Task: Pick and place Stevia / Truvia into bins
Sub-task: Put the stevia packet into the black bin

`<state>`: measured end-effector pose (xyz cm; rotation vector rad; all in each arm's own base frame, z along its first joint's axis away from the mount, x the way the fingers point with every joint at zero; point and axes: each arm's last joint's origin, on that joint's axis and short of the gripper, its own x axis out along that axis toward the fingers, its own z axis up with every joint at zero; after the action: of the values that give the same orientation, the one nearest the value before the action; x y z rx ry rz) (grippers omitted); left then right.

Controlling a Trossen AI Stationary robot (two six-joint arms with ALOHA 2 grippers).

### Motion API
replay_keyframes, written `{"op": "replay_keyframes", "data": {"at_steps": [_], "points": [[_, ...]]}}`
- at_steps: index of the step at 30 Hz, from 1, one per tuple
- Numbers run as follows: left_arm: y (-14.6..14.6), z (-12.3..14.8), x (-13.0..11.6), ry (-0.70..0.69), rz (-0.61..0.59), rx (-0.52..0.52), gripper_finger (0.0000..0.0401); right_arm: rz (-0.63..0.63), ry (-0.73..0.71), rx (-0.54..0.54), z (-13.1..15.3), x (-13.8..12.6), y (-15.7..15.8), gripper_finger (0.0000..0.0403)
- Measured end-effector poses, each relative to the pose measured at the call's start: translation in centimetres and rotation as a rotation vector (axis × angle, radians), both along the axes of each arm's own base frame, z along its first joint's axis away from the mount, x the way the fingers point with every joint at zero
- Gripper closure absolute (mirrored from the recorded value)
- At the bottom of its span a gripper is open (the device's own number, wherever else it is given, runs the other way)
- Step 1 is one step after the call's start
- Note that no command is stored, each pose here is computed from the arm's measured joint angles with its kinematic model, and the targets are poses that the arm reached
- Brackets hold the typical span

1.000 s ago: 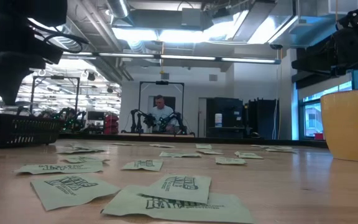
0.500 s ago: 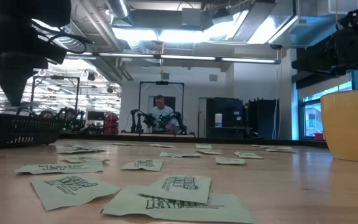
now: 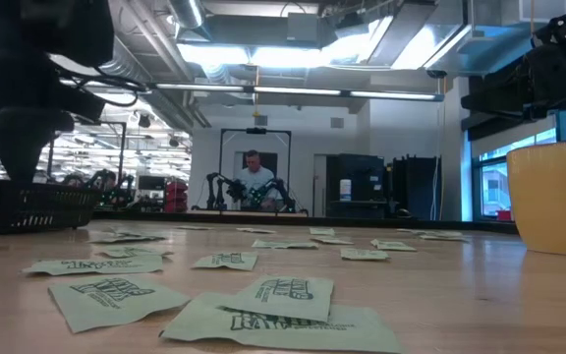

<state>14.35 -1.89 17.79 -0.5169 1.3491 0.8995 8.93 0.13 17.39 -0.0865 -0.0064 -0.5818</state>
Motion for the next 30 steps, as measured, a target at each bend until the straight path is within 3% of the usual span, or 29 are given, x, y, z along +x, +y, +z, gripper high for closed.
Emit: {"op": "replay_keyframes", "data": {"at_steps": [11, 21, 30], "points": [[0.8, -0.1, 0.0, 0.011, 0.031, -0.006, 0.0395, 0.000, 0.000, 0.000, 0.0, 0.0, 0.0, 0.0313], [0.9, -0.1, 0.0, 0.013, 0.015, 0.008, 0.0354, 0.000, 0.000, 0.000, 0.0, 0.0, 0.0, 0.0313], [1.1, 2.3, 1.6, -0.047, -0.171, 0.153, 0.0352, 0.000, -0.001, 0.000, 0.0, 0.0, 0.0, 0.0313]]}}
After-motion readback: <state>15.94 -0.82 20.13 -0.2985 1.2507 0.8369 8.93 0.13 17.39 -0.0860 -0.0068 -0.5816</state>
